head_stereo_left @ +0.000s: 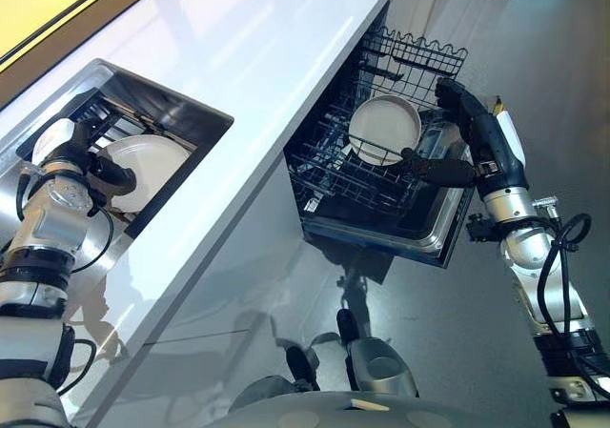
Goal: Pick up plates and place into dishwasher.
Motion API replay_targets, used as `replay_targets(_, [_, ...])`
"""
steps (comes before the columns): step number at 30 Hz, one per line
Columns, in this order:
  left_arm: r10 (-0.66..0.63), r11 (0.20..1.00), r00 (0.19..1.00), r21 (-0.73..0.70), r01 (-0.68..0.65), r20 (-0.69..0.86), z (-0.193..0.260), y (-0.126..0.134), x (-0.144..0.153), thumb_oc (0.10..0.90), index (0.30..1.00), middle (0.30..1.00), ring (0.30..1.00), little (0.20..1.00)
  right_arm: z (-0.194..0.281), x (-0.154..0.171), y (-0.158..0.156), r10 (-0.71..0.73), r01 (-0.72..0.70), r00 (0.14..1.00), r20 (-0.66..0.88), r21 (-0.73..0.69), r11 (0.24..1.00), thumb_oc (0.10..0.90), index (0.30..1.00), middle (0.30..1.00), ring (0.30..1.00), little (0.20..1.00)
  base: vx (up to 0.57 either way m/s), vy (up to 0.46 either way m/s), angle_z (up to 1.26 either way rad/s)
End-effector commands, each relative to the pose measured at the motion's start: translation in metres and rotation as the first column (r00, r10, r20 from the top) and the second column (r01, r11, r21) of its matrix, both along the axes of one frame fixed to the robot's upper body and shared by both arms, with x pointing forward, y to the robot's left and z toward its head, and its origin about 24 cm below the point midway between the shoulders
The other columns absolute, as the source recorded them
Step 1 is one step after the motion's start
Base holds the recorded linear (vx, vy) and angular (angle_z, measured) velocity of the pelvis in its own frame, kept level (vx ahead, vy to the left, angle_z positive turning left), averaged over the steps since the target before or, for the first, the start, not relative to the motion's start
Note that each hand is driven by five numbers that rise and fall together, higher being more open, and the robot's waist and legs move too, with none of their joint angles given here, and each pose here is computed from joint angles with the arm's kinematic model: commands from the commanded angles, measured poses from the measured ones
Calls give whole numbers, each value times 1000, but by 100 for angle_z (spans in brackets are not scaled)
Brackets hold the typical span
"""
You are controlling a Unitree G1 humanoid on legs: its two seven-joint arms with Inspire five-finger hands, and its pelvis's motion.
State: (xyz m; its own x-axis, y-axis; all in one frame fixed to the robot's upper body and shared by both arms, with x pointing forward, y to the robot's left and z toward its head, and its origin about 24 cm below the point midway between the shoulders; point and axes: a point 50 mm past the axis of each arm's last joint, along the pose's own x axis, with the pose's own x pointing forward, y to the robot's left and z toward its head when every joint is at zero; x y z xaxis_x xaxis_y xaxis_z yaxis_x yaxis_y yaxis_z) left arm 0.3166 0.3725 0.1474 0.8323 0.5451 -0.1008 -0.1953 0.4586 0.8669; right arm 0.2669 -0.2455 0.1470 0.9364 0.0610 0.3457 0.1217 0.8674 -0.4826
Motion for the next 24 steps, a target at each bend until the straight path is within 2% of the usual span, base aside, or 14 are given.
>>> replay_targets(1, [119,989,993,92,-119,4,35,33,-12,800,900,900,900,900,41,-9,5,53,-42,976,213,-55,998,800,900,900,900,900,64,48,-2])
replay_targets(4, [122,992,992,21,-121,-35,29,35,-12,800,900,900,900,900,42,-9,4,49,-37,977,207,-60,997,800,900,900,900,900,52,41,-4])
replay_targets(7, [103,987,992,-113,-110,-66,21,38,-14,800,900,900,900,900,42,-8,3,49,-37,979,197,-64,997,800,900,900,900,900,31,25,-3])
replay_targets(8, [93,982,992,-155,-105,-83,17,38,-15,731,841,841,841,831,41,-9,3,49,-37,980,194,-64,997,800,900,900,900,900,19,10,-3])
replay_targets(9, [87,975,992,-197,-103,-90,13,38,-15,583,714,714,714,683,41,-9,3,48,-37,980,192,-64,997,800,900,900,900,900,0,0,0])
replay_targets(10, [60,964,992,-252,-87,-114,4,37,-17,366,528,528,528,466,41,-9,1,41,-30,980,192,-60,998,800,900,900,900,900,0,0,0])
replay_targets(11, [50,958,991,-276,-83,-123,0,37,-19,342,507,507,507,442,40,-10,0,38,-27,981,192,-59,998,800,900,900,900,900,0,0,0])
replay_targets(12, [30,952,992,-299,-67,-126,-4,37,-21,100,300,300,300,200,40,-11,0,30,-20,981,193,-53,998,800,900,900,900,900,0,0,0])
replay_targets(19, [-38,947,997,-321,16,-63,1,34,-22,100,300,300,300,200,40,-12,-7,12,-12,981,191,-5,1000,800,900,900,900,900,-34,-42,1])
replay_targets(24, [-79,966,997,-248,79,11,13,27,-16,100,300,300,300,200,38,-9,-6,30,-48,982,185,91,995,800,900,900,900,900,-63,-72,5])
